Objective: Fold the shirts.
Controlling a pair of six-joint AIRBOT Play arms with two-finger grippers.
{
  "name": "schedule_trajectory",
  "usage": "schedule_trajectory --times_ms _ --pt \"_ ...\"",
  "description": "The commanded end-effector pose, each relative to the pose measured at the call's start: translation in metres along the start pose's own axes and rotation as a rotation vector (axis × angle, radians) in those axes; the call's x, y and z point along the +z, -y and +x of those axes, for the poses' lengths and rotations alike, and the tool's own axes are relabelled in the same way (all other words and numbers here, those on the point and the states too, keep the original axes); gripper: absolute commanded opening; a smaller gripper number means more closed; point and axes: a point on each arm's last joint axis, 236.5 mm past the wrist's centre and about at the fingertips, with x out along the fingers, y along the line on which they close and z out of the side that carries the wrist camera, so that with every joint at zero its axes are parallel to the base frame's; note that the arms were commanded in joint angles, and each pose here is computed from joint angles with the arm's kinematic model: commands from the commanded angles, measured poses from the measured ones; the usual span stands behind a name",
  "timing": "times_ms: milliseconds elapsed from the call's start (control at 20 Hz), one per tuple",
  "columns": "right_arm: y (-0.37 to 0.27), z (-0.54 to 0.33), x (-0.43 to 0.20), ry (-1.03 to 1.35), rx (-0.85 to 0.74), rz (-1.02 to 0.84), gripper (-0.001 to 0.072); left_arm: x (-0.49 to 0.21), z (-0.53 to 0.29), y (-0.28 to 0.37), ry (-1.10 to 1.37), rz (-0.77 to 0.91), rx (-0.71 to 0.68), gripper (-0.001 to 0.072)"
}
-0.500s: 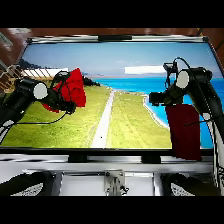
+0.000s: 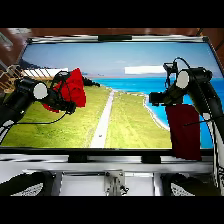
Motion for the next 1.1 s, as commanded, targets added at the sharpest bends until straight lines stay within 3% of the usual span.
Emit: schedule_trajectory --times_ms 0,300,750,800,850,900,1050 --pt "0.0 0.0 0.0 0.0 0.0 0.0 0.0483 0.0 0.0 0.0 0.001 0.0 0.0 0.054" --pt "-0.001 0.0 0.007 0.03 0.005 0.004 0.0483 0.002 0.0 0.0 0.01 -0.001 -0.001 0.054" --pt "-0.003 -0.001 0.023 0.096 0.013 -0.013 0.0482 0.068 -0.005 0.015 0.281 -0.044 -0.071 0.0541" --pt "-0.004 -0.001 0.026 0.109 0.015 -0.012 0.0483 0.076 -0.002 0.006 0.309 -0.038 -0.04 0.056" --pt "-0.004 -0.002 0.028 0.117 0.017 -0.011 0.0483 0.084 0.002 -0.009 0.327 -0.04 -0.003 0.0649" --pt "-0.005 -0.002 0.028 0.119 0.02 -0.011 0.0483 0.089 0.009 -0.028 0.319 -0.079 0.026 0.0689" --pt "-0.005 -0.002 0.028 0.117 0.02 -0.011 0.0483 0.102 0.036 -0.086 0.254 -0.188 0.073 0.0699"
